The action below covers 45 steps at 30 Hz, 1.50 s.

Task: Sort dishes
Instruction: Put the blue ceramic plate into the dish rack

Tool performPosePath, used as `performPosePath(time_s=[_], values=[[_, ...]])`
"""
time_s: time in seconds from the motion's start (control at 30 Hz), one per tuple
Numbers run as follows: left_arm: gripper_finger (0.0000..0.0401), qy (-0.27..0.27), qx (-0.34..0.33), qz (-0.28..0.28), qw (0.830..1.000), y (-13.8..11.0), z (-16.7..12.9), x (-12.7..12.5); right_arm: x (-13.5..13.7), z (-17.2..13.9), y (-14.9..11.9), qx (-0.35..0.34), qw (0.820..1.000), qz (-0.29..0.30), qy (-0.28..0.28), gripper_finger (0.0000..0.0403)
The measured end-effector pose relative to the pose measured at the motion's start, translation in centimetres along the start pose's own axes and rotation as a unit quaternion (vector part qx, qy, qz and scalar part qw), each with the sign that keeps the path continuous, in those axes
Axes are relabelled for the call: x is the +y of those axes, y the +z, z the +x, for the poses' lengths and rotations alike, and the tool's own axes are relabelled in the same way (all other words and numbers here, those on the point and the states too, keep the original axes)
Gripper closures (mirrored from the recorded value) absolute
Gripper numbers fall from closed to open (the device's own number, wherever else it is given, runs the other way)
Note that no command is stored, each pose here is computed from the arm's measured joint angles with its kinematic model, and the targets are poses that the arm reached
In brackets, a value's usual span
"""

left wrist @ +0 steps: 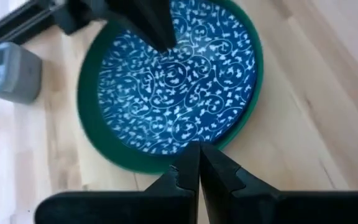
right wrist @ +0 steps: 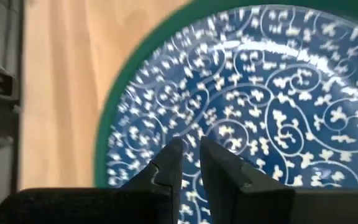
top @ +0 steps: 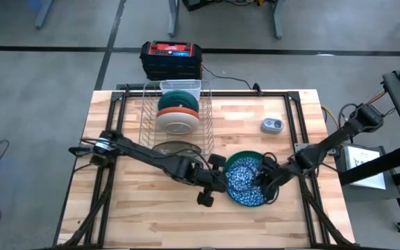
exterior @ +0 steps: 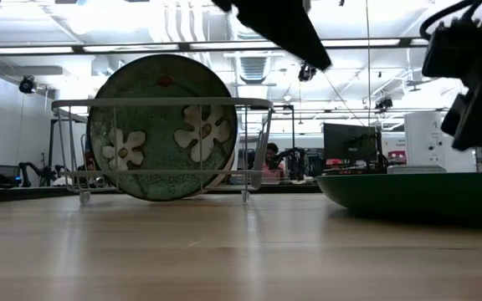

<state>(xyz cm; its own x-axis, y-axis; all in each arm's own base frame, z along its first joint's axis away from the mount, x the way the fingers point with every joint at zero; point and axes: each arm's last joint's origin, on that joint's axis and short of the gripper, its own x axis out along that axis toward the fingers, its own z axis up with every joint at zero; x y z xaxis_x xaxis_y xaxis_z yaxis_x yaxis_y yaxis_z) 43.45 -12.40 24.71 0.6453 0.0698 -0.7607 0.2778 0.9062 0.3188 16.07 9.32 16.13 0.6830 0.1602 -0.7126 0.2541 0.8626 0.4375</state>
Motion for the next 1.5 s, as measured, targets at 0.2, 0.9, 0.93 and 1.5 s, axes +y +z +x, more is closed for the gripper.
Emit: performPosePath(time_s=[0.2,0.9,0.93,1.5], values=[[0.0401,0.005,0.028,0.03,0.999,-1.1,4.1,-1.2,-1.2,-1.6,-0.1,-0.019,0.997,0.046,-0.055,0.0347],[0.0401,0.006,0.026,0.012,1.0,-2.2,8.5,-1.9,-3.7,-3.0,-1.3,0.027,0.963,0.124,-0.238,0.0255],[0.0401,0.006,0.027,0.012,1.0,-2.3,8.7,-2.0,-3.7,-3.1,-1.3,0.032,0.96,0.123,-0.25,0.0249],[0.0401,-0.005,0.023,-0.009,1.0,-2.9,10.4,-2.3,-2.8,0.0,-1.7,0.071,0.958,0.108,-0.257,0.0207]])
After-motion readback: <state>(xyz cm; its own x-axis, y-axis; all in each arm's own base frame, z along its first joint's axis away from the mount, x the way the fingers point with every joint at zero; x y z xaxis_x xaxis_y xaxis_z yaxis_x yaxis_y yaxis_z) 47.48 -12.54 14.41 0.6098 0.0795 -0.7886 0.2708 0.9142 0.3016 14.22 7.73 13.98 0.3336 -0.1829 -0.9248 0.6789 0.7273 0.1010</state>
